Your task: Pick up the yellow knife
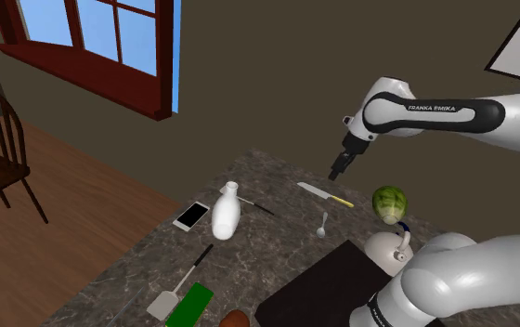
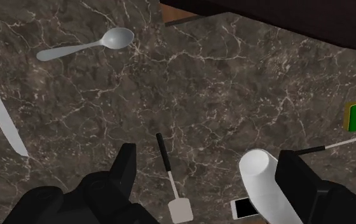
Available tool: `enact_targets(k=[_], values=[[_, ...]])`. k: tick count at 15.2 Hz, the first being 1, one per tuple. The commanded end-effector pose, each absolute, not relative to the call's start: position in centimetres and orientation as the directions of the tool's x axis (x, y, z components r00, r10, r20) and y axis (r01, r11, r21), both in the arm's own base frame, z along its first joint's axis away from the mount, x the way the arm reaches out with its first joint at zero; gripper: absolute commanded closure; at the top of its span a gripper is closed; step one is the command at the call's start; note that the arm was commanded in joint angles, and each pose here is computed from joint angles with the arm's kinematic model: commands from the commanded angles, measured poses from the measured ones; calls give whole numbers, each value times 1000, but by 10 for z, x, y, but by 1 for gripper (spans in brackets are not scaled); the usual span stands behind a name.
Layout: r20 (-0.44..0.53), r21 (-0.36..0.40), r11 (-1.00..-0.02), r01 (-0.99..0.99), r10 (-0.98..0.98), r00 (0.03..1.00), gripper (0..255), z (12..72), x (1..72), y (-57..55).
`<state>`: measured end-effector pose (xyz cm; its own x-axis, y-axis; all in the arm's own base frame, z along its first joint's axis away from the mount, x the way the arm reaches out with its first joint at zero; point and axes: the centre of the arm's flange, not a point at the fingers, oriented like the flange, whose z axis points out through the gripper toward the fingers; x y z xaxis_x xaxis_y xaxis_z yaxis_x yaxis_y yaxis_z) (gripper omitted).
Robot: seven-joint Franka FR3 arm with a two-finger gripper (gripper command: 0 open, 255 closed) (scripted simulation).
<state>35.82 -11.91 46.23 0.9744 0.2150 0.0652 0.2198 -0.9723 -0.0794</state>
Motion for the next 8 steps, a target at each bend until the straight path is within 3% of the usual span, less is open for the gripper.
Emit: enact_targets(k=[1, 8], values=[[64, -71, -969, 235, 231, 971, 0, 445, 365, -136], [56, -46, -959, 281, 279, 959, 0, 384, 389, -197]])
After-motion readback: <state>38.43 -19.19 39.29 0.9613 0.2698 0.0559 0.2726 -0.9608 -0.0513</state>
